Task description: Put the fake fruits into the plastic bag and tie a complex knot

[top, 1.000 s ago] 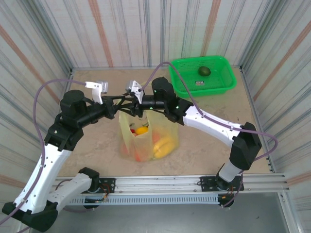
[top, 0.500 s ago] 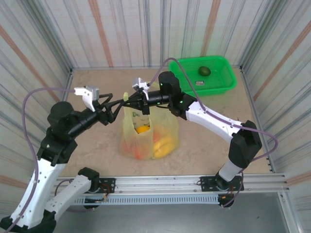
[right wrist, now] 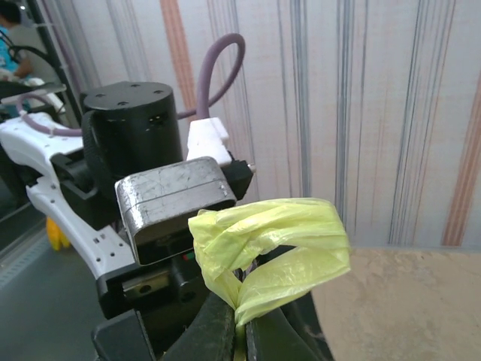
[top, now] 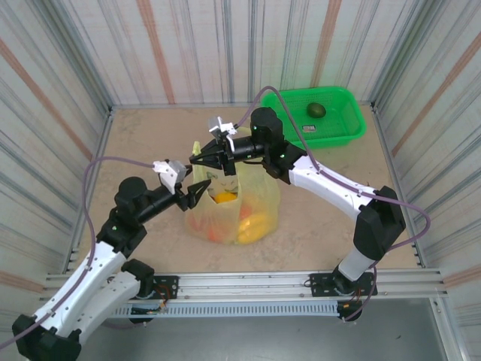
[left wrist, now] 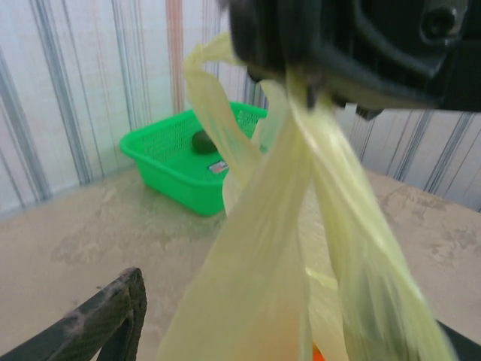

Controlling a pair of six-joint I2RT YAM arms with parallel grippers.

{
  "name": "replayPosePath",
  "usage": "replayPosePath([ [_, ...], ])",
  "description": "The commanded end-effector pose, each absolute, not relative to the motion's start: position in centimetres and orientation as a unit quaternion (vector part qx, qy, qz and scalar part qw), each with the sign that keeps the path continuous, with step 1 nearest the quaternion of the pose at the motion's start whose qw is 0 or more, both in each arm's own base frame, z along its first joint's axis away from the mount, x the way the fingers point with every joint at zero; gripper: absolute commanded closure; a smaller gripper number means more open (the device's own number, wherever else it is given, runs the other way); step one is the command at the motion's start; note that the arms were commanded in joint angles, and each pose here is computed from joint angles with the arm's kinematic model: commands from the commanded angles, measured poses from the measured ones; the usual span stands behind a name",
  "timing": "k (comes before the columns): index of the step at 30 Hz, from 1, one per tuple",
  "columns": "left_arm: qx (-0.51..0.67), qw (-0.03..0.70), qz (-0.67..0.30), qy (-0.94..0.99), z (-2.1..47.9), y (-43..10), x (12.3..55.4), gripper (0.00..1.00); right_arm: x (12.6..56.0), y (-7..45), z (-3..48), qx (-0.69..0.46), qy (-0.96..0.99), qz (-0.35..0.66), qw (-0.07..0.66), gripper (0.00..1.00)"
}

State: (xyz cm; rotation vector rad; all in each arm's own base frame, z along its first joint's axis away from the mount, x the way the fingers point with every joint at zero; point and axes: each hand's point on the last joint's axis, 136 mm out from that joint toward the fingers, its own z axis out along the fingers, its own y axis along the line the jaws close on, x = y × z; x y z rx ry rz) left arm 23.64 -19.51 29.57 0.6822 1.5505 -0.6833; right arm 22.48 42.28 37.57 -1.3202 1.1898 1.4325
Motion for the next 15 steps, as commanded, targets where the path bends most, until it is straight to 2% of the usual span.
replayPosePath([
  [1,0.336,0.66,-0.314,0.594,32.6,-21.1,23.4,0.32,20.5,41.6,39.7,-0.535,0.436,0.59,0.418,0.92],
  [4,0.348,0.675,-0.331,0.559,33.0,-21.8,23.2,0.35,20.2,41.5,39.8,-0.532,0.431,0.6,0.414,0.93],
  [8,0.354,0.675,-0.34,0.551,32.4,-22.6,23.9,0.49,19.8,41.4,40.0,-0.53,0.422,0.615,0.404,0.93],
  [12,0.362,0.68,-0.354,0.53,32.9,-23.1,23.7,0.71,19.7,41.4,40.2,-0.528,0.417,0.62,0.402,0.94],
  [15,0.382,0.667,-0.366,0.525,32.9,-23.8,23.4,0.99,20.1,41.4,40.3,-0.523,0.422,0.616,0.412,0.93],
])
